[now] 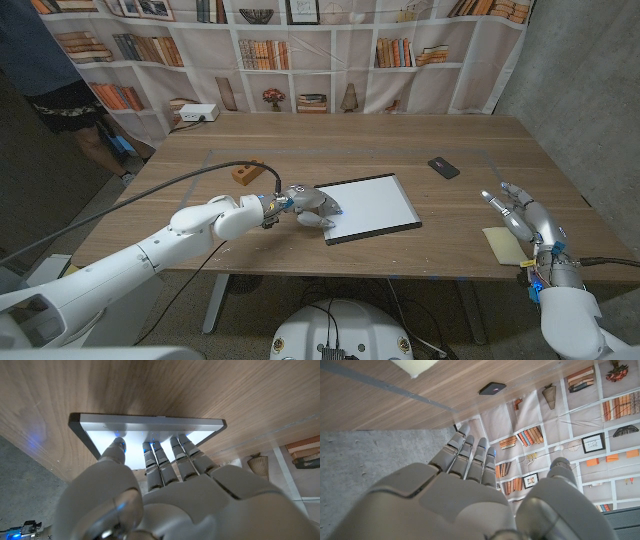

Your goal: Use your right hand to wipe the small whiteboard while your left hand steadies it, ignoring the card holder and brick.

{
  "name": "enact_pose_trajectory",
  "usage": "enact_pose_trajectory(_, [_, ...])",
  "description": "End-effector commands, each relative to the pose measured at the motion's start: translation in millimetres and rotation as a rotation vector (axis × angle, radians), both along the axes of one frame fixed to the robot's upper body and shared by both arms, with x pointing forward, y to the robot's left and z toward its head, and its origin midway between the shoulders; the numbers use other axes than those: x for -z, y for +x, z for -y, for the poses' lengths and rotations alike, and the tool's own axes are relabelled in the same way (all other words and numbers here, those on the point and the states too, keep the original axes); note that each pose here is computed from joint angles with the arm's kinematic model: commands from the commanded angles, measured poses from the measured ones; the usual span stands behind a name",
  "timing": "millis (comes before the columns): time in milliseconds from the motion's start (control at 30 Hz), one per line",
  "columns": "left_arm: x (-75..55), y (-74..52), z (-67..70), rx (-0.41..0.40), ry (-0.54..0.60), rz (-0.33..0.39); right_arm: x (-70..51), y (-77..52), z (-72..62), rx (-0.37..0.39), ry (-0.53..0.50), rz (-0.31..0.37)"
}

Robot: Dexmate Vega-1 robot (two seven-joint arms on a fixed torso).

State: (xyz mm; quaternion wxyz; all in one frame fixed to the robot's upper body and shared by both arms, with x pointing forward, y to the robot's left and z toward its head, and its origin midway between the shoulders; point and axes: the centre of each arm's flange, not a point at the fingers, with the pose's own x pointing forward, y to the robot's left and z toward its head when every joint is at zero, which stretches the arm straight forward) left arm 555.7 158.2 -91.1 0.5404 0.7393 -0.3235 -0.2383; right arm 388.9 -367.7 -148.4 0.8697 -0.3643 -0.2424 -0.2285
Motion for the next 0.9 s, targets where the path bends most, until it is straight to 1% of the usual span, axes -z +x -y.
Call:
enact_pose_trajectory(33, [7.0,-13.6,12.4,-0.016,0.016,0.009,11.4,-17.7,35.9,0.099,-0.187,-0.016])
enact_pose_trajectory(267, [8.5,-18.4,18.3,-0.011,0.019,0.011,15.0,-27.6,41.8,0.13,-0.289,-0.059])
enact_pose_trajectory(400, [9.9,-19.9,19.1,-0.014,0.02,0.011,18.7,-29.2,40.3,0.132,-0.321,-0.089])
enact_pose_trajectory(700, [12.3,-18.7,17.4,-0.02,0.017,0.007,25.6,-25.1,28.4,0.113,-0.383,-0.162])
enact_pose_trajectory(800, [11.5,-16.8,16.4,-0.021,0.017,0.006,29.3,-20.9,25.9,0.114,-0.38,-0.184])
enact_pose_trajectory(900, [10.7,-15.5,15.7,-0.025,0.026,0.013,35.2,-17.0,26.6,0.118,-0.369,-0.205])
